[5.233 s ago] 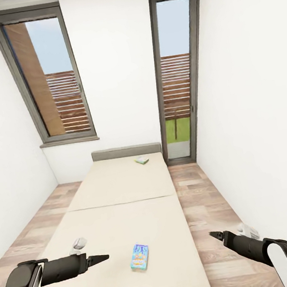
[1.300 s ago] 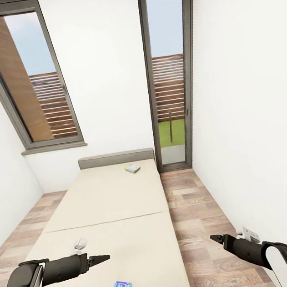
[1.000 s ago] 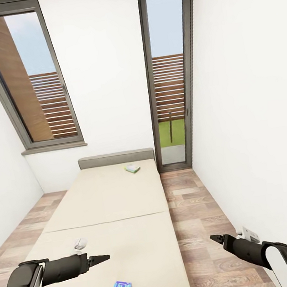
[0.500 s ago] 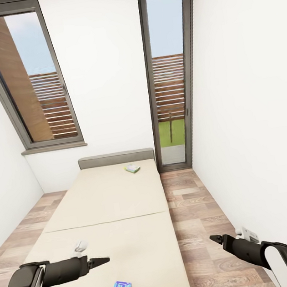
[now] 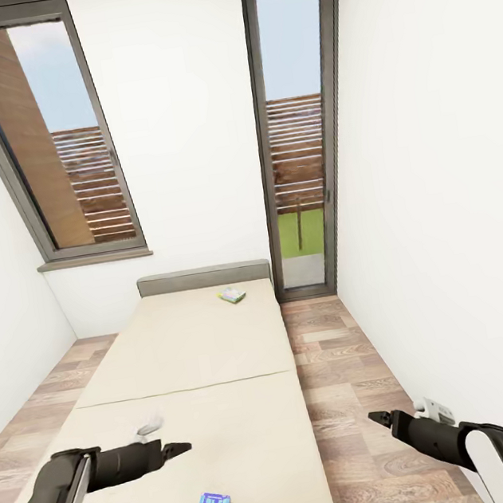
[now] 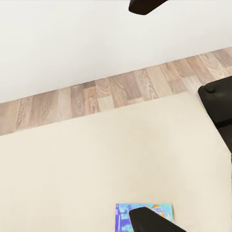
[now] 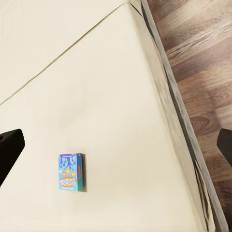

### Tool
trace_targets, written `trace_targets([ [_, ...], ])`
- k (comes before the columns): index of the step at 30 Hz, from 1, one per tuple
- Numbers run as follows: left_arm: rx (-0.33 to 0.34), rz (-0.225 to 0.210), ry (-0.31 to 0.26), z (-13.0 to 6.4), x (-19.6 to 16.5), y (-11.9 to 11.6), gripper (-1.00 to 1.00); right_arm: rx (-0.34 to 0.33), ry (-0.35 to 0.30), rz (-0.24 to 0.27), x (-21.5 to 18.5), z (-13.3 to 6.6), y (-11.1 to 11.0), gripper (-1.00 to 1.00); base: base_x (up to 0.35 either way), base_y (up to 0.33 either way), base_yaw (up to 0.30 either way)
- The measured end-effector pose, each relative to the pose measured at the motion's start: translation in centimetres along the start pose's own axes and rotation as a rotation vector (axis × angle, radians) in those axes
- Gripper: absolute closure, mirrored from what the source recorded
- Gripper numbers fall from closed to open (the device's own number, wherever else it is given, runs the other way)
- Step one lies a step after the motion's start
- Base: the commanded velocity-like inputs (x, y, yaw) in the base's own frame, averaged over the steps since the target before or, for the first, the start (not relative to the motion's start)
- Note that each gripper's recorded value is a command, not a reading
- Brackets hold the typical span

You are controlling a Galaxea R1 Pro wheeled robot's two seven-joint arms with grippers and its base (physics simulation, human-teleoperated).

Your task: Put all the toys in the child's room - the three board games (two on the bed and one on the table), the two jigsaw puzzles on the table, and the tennis ball on the table - inside the toy box on the table in the child's room.

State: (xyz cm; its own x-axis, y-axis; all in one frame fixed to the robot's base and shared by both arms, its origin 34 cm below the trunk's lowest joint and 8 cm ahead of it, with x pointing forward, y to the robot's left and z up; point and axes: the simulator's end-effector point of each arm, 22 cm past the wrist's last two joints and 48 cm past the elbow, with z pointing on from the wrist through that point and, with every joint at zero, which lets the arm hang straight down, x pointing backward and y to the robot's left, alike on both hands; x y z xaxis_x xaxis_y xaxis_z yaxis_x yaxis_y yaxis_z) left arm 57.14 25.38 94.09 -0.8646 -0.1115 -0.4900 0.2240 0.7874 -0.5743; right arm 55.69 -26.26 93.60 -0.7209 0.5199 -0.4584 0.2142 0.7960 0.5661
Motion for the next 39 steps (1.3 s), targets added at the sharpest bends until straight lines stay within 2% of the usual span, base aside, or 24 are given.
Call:
trace_targets([
  [3, -0.079, 0.006, -0.02, 0.3, -2.5, 1.3, -1.0, -0.001, -0.001, -0.001, -0.1, 0.0, 0.0, -1.0, 0.0, 0.0, 0.0],
  [5, -0.137, -0.005, -0.023, 0.8, -3.7, 2.4, -1.0, 0.0, -0.001, 0.0, -0.1, 0.0, 0.0, -1.0, 0.0, 0.0, 0.0],
  [10, -0.219, -0.03, -0.022, 1.8, -6.2, 3.7, -1.0, 0.009, 0.0, -0.003, -0.2, -0.1, -0.5, -1.0, 0.0, 0.0, 0.0],
  [16, -0.336, -0.075, 0.033, 5.5, -7.6, 4.4, -1.0, 0.04, 0.0, -0.022, -1.0, -0.6, -2.4, -1.0, 0.0, 0.0, 0.0],
  [24, -0.496, -0.055, 0.026, 6.8, -8.5, 6.5, -1.0, 0.052, 0.01, -0.022, -0.8, -0.5, -3.2, -1.0, 0.0, 0.0, 0.0],
  [30, -0.535, -0.053, 0.028, 7.0, -8.4, 7.3, -1.0, 0.058, 0.019, -0.019, -0.6, -0.3, -3.5, -1.0, 0.0, 0.0, 0.0],
  [36, -0.544, -0.038, -0.004, 7.4, -8.9, 7.7, -1.0, 0.063, 0.027, -0.017, -0.3, -0.1, -3.8, -1.0, 0.0, 0.0, 0.0],
  [39, -0.546, -0.038, -0.002, 7.8, -8.5, 8.1, -1.0, 0.067, 0.031, -0.016, -0.1, 0.1, -3.9, -1.0, 0.0, 0.0, 0.0],
])
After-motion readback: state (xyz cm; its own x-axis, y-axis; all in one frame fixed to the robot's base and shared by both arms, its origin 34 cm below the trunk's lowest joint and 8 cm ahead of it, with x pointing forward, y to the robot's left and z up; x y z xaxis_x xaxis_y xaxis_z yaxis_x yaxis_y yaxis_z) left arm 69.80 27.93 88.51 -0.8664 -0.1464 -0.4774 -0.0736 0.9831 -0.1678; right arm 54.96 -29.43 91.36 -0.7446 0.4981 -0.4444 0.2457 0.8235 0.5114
